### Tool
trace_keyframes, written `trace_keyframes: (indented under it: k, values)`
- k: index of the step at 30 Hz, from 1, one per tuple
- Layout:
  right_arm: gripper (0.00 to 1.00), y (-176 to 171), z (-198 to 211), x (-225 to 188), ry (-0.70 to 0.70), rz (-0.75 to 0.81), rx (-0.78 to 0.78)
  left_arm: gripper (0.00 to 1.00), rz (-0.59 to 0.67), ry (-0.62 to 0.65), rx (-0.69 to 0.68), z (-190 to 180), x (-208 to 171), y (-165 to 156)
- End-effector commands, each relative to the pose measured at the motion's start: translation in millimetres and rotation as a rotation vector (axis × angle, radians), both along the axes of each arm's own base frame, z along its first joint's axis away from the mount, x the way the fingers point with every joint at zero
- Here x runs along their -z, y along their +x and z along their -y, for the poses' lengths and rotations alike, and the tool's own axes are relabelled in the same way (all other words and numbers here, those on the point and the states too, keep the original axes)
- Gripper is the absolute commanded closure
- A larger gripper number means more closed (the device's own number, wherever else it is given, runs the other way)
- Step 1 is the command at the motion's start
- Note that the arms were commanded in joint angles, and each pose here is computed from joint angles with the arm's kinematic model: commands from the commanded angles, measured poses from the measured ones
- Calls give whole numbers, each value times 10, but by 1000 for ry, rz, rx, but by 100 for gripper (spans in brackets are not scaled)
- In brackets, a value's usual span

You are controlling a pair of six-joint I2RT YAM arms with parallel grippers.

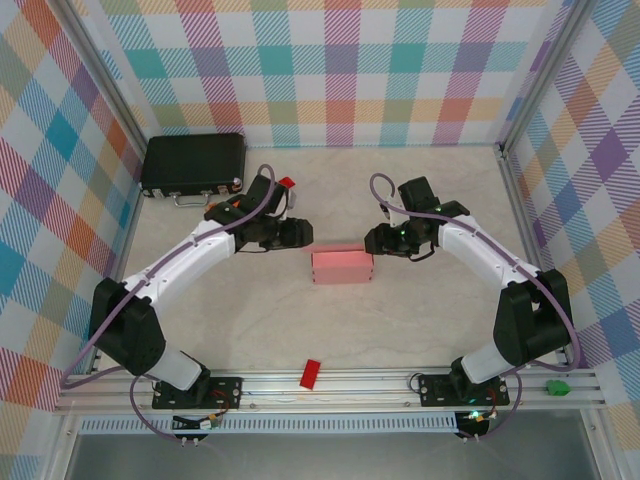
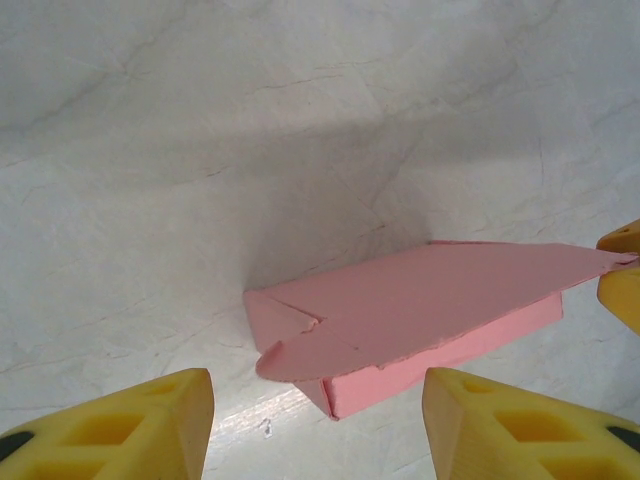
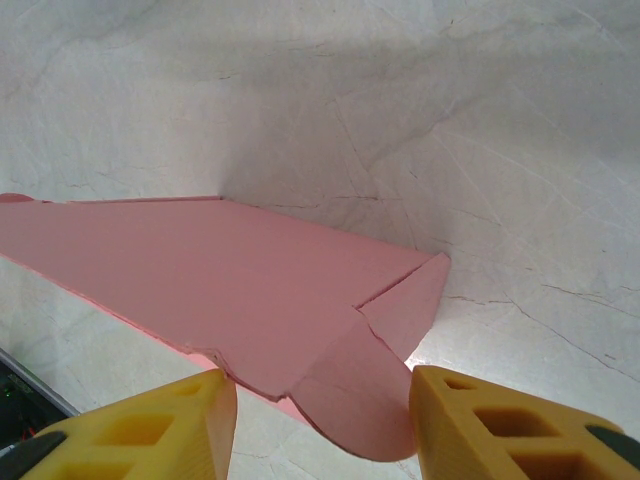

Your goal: Fold the paper box

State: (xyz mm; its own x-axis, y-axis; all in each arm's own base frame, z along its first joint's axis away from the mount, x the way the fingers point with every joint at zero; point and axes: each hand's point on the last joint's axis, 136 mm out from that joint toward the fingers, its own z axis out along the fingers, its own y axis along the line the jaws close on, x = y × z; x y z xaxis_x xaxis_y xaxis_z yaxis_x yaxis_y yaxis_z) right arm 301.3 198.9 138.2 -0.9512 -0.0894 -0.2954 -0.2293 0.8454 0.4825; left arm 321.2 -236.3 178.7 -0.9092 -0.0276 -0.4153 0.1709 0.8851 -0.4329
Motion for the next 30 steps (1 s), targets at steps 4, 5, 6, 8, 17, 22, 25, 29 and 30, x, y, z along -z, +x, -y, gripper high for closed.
trace_keyframes:
  k: [4,5,6,8,17,22,25,29,30]
  values:
    - [51,-33,-39,-86,21,2,-9,42,-44,-51,87,237,178,7]
    - [51,-35,-41,-95,22,2,-10,42,-55,-52,91,251,196,4]
    - [51,-34,-43,-101,24,2,-10,42,-64,-54,94,260,214,0]
    - [51,-31,-46,-104,25,2,-11,43,-81,-58,100,277,241,-22]
    - [52,-25,-73,-121,39,0,-15,49,-134,-61,100,260,294,-129]
    - [52,-27,-90,-118,50,-6,-14,49,-132,-74,95,263,253,-141]
    - [51,-24,-97,-127,56,-4,-11,47,-135,-88,95,286,231,-140]
    - [50,-10,-66,-127,40,5,0,42,-123,-81,79,254,206,-132]
    - [49,-5,-54,-127,35,7,6,39,-115,-82,75,246,187,-130]
